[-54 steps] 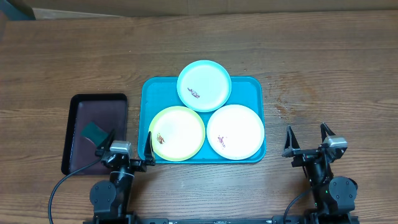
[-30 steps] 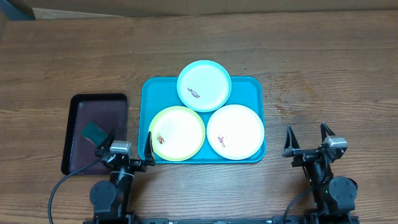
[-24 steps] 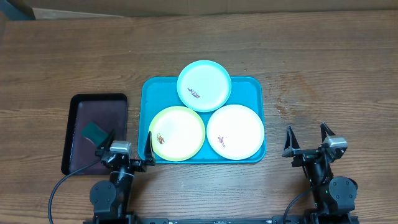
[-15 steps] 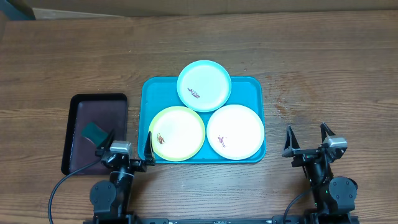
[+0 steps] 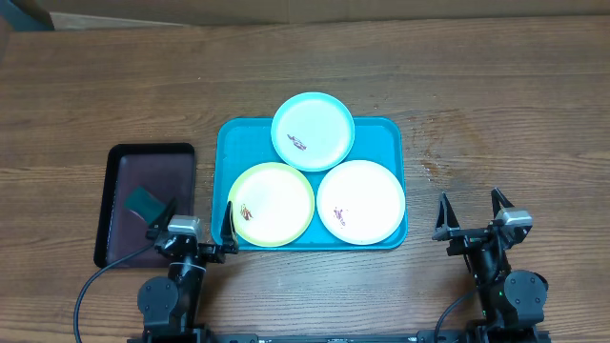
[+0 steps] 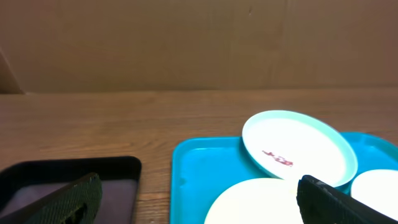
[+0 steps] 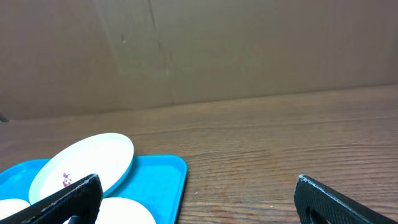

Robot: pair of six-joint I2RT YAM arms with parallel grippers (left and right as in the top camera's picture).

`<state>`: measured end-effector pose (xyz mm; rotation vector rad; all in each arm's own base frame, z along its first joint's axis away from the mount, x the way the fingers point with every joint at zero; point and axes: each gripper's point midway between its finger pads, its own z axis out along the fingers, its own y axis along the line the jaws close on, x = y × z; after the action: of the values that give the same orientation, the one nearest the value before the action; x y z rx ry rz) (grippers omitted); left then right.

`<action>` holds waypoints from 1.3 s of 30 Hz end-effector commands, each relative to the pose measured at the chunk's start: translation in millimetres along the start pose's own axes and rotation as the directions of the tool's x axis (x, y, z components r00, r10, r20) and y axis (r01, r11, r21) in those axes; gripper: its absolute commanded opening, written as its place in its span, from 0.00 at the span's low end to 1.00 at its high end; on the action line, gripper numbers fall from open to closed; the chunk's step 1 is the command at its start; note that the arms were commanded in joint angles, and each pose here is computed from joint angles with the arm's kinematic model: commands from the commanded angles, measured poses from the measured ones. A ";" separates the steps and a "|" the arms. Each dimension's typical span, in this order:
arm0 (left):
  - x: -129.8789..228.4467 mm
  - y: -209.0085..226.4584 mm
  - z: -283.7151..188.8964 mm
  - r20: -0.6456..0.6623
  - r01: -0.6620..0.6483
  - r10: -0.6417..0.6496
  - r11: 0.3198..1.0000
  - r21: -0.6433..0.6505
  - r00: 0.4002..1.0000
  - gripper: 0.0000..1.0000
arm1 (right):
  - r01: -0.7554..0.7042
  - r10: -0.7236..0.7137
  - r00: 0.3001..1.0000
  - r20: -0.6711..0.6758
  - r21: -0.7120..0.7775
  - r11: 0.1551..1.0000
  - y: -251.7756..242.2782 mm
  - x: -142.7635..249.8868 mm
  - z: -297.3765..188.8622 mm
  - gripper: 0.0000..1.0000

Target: Clean dirty plates on tray and stack at the side

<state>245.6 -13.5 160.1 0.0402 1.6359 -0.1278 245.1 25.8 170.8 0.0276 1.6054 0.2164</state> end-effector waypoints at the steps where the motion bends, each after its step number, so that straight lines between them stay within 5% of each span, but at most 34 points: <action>1: 0.1 -22.8 -1.4 -0.031 0.244 -0.242 0.961 0.129 0.970 0.99 | 0.004 -0.004 1.000 0.009 0.004 1.000 -1.4 0.5 0.0 1.00; 7: -0.4 -56.2 -9.3 -0.219 0.672 -0.635 0.700 0.241 0.741 1.00 | 0.004 -0.004 1.000 0.009 0.004 1.000 -1.4 0.5 0.0 1.00; 13: -6.8 -61.6 -11.3 -0.299 0.867 -0.815 0.457 0.197 0.497 0.99 | 0.004 -0.004 1.000 0.009 0.004 1.000 -1.4 0.5 0.0 1.00; 16: -45.2 -78.2 -22.8 -0.271 0.785 -0.755 0.478 0.394 0.597 1.00 | 0.004 -0.004 1.000 0.009 0.004 1.000 -1.4 0.5 0.0 1.00; 19: -98.3 -92.1 -47.5 -0.088 0.554 -0.652 0.557 0.619 0.753 1.00 | 0.004 -0.004 1.000 0.009 0.004 1.000 -1.4 0.5 0.0 1.00; 22: -142.2 -96.0 -69.7 0.114 0.348 -0.566 0.641 0.684 0.817 1.00 | 0.004 -0.004 1.000 0.009 0.004 1.000 -1.4 0.5 0.0 1.00; 26: -176.7 -91.1 -77.9 0.226 0.232 -0.432 0.775 0.587 0.873 1.00 | 0.004 -0.004 1.000 0.009 0.004 1.000 -1.4 0.5 0.0 1.00; 30: -193.1 -71.4 -74.2 0.188 0.218 -0.306 0.898 0.383 0.933 1.00 | 0.004 -0.004 1.000 0.009 0.004 1.000 -1.4 0.5 0.0 1.00; 35: -196.9 -40.2 -58.0 -0.032 0.269 -0.267 0.956 0.117 0.963 1.00 | 0.004 -0.004 1.000 0.009 0.004 1.000 -1.4 0.5 0.0 1.00; 39: -178.7 -32.4 -34.5 -0.324 0.230 -0.209 0.973 0.026 0.923 1.00 | 0.004 -0.004 1.000 0.009 0.004 1.000 -1.4 0.5 0.0 1.00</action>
<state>199.6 -45.2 344.7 -0.1465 1.8548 -0.5199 245.1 25.8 170.8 0.0273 1.6054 0.2162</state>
